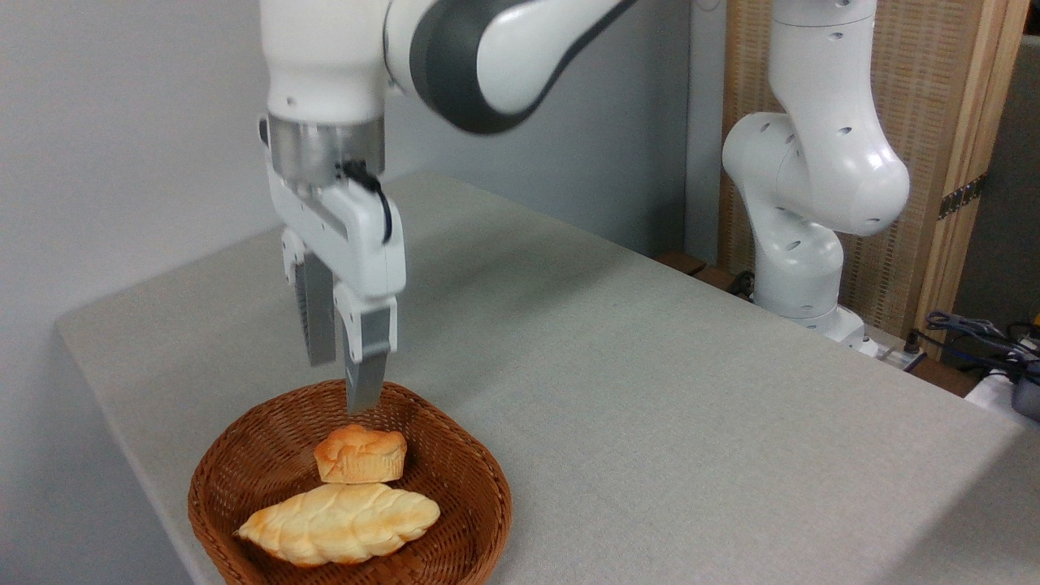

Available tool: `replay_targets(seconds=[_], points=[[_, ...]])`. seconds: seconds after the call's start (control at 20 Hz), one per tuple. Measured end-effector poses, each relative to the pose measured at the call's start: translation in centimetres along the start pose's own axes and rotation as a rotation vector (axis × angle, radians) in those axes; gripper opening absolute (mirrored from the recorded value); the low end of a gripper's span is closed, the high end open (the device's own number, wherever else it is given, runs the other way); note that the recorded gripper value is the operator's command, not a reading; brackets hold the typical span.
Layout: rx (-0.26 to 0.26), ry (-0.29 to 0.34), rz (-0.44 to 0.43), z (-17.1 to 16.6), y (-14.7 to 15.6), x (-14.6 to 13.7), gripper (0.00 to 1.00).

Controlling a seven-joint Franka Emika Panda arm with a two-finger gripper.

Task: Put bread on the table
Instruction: 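Lower the open gripper over the small round roll in the basket, then close the gripper on the small round roll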

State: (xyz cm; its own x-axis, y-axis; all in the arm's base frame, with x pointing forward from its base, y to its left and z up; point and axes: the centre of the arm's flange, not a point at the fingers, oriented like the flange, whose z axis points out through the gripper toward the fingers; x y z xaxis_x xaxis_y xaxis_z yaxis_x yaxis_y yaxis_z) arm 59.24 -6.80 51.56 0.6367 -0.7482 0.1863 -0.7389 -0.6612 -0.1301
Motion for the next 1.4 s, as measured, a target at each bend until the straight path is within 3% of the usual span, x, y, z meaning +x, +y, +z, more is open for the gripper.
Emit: replay_targets(seconds=[0.2, 0.4, 0.45, 0.6, 0.75, 0.95, 1.4], points=[[0.027, 0.022, 0.030, 4.6, 0.5, -0.4, 1.00], [0.022, 0.012, 0.150, 6.1, 0.8, -0.8, 0.99], [0.021, 0.010, 0.175, 6.3, 0.8, -0.9, 0.90], [0.023, 0.010, 0.211, 6.7, 0.8, -1.1, 0.76], [0.048, 0.021, 0.260, 6.9, 0.5, -0.9, 0.51], [0.087, -0.020, 0.336, 7.2, 0.4, -0.8, 0.27], [0.091, -0.025, 0.345, 7.2, 0.4, -0.9, 0.24]])
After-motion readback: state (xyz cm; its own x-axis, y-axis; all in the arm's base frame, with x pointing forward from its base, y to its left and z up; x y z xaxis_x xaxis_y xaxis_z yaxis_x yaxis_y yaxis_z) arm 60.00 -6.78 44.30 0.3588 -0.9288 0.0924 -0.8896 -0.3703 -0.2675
